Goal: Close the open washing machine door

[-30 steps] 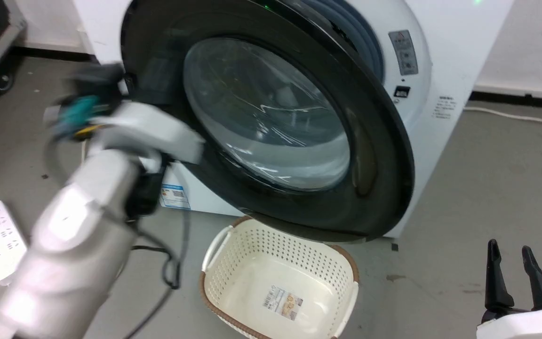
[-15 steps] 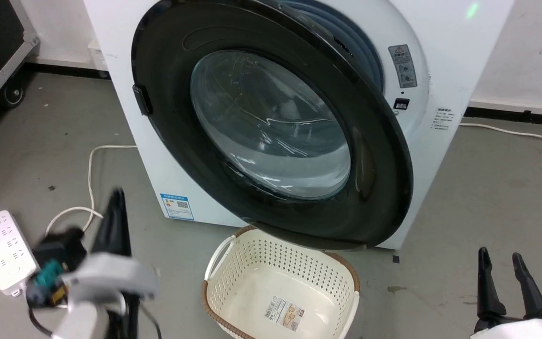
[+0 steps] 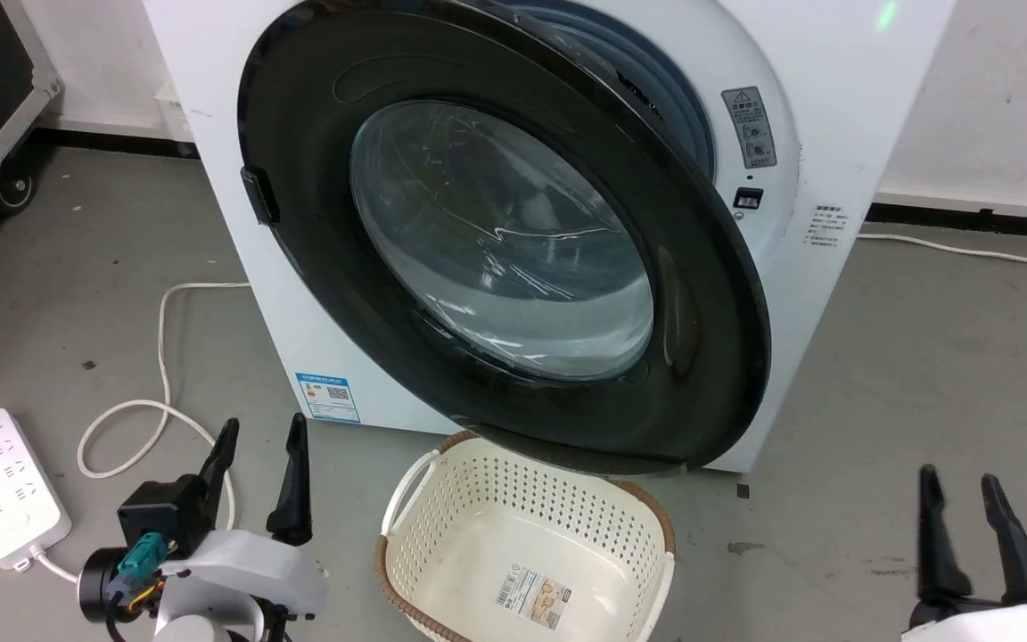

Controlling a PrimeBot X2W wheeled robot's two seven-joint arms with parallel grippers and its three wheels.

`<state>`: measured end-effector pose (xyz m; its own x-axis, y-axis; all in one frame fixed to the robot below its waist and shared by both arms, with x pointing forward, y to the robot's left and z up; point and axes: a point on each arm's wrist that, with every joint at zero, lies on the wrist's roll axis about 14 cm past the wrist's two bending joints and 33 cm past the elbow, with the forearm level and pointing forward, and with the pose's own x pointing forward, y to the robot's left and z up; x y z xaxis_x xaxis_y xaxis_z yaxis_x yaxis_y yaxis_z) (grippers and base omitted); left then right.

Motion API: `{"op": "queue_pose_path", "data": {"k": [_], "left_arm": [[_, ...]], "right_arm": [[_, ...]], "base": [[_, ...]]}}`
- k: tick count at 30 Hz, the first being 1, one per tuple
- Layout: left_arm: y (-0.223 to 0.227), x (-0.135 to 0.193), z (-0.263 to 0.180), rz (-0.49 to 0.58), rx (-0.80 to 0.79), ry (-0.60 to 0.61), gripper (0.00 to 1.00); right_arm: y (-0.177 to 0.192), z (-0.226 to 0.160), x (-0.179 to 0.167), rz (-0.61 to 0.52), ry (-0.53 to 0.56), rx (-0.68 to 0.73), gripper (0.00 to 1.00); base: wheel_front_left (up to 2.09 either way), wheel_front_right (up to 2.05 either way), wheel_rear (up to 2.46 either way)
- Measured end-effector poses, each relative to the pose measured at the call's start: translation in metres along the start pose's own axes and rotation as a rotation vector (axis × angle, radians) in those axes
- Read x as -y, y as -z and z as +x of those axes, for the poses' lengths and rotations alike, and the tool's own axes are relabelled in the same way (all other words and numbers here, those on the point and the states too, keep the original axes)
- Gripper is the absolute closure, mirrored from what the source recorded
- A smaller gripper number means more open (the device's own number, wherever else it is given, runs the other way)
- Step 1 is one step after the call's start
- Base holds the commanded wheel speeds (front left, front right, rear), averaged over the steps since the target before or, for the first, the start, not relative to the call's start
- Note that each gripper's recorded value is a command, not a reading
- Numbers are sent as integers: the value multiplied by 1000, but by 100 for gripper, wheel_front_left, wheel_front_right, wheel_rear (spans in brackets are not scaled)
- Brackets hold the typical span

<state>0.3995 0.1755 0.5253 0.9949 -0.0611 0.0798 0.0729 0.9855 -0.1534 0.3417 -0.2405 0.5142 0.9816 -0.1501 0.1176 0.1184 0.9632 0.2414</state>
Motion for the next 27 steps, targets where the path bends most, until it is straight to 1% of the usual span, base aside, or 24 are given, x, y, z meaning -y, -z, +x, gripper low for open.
{"op": "queue_pose_path", "data": {"k": [1, 5, 7, 9, 13, 15, 17, 20, 23, 27], "left_arm": [[-2, 2, 0, 10, 7, 6, 0], [-8, 4, 0, 33, 29, 15, 0], [-10, 3, 0, 37, 36, 9, 0], [-10, 1, 0, 39, 39, 1, 0], [-5, -1, -2, 40, 29, -12, 0], [-3, -1, -2, 37, 24, -16, 0], [0, -3, -2, 36, 18, -24, 0], [2, -8, -2, 36, 15, -41, 0], [4, -12, -2, 36, 12, -54, 0], [5, -19, -2, 30, 10, -81, 0]], "right_arm": [[-1, 0, 1, -3, 4, 2, 100], [-15, 6, -4, -65, -20, 42, 100], [-26, 14, -21, -93, -72, 82, 100], [-30, 21, -53, -107, -169, 97, 100], [5, 20, -124, -123, -376, -57, 100], [23, 22, -141, -145, -429, -127, 100], [39, 28, -141, -170, -432, -184, 100], [55, 44, -130, -199, -400, -230, 100], [64, 60, -120, -213, -369, -248, 100], [68, 80, -112, -219, -334, -238, 100]], "base": [[0, 0, 0], [0, 0, 0], [0, 0, 0], [0, 0, 0], [0, 0, 0], [0, 0, 0], [0, 0, 0], [0, 0, 0], [0, 0, 0], [0, 0, 0]]}}
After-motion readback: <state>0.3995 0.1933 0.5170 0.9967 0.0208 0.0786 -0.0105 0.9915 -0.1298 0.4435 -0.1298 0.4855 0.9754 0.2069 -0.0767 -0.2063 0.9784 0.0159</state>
